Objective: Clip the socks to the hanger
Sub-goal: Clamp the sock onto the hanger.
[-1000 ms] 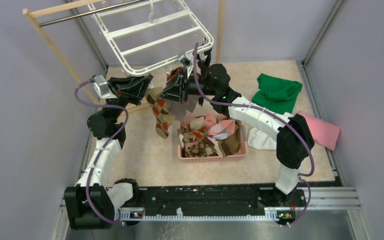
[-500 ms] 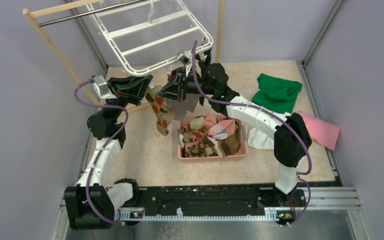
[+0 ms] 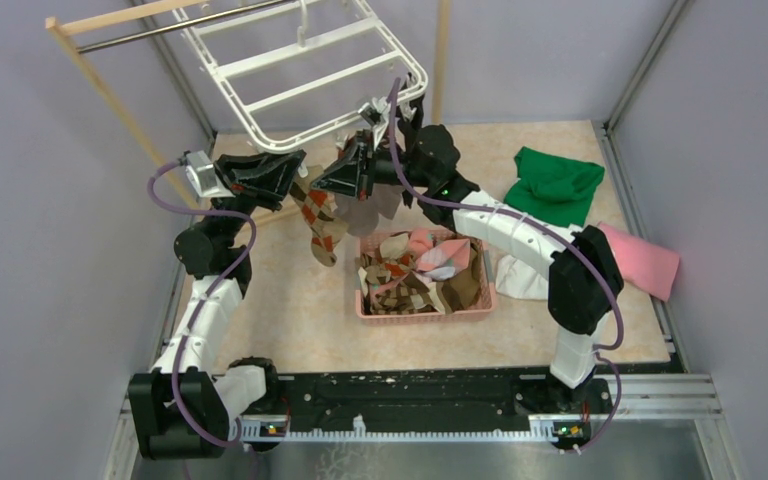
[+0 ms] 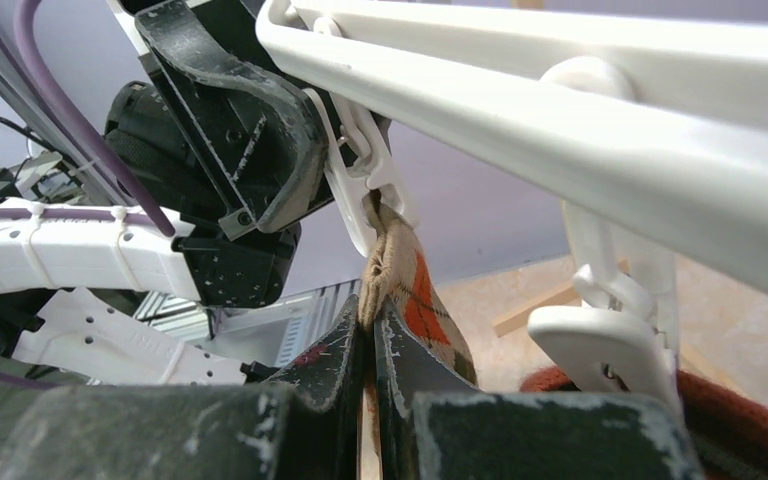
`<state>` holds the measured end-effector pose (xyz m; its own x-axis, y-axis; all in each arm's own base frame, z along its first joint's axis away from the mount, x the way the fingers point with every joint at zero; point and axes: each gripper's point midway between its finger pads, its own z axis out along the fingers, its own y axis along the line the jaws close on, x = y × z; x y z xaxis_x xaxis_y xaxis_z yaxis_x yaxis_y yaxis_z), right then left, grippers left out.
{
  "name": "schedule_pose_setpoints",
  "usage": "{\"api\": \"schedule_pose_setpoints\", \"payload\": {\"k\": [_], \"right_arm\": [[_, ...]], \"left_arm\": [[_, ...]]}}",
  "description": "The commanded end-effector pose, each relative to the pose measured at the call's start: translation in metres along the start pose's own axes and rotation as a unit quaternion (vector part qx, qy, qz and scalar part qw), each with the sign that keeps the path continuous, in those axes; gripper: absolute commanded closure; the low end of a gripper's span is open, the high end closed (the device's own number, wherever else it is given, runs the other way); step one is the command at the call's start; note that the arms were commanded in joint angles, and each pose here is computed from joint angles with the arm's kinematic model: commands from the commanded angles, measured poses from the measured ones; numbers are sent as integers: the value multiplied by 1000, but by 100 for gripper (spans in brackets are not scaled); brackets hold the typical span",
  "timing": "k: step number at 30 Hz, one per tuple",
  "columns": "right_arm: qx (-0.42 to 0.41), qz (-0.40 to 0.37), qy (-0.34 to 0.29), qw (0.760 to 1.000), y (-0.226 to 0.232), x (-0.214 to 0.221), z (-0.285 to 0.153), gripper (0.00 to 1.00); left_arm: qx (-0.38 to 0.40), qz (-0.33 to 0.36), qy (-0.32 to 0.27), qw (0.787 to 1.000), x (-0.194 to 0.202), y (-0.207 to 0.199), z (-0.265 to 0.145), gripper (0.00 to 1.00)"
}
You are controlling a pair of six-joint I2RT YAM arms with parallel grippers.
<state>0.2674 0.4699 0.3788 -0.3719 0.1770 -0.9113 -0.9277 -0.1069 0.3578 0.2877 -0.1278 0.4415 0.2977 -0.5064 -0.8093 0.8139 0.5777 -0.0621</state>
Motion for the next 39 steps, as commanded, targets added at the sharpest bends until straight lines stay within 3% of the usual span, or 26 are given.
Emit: {"api": "schedule_pose_setpoints", "payload": {"k": [1, 13, 20, 34, 39], "right_arm": [[-28, -46, -49, 997, 27, -43, -4, 100], [-14, -53, -55, 997, 20, -50, -12, 100], [-17, -51, -55, 997, 21, -50, -12, 100], [-35, -57, -56, 996, 31, -51, -15, 100], [-32, -56, -51, 997, 30, -45, -17, 100]], "left_arm": [[22, 22, -18, 999, -12, -11, 3, 93], [23, 19, -19, 999, -13, -11, 4, 93], [22, 13, -17, 1000, -12, -10, 5, 87], [13, 8, -19, 1000, -14, -7, 5, 44], [-3, 9, -26, 1000, -17, -7, 1, 23]]}}
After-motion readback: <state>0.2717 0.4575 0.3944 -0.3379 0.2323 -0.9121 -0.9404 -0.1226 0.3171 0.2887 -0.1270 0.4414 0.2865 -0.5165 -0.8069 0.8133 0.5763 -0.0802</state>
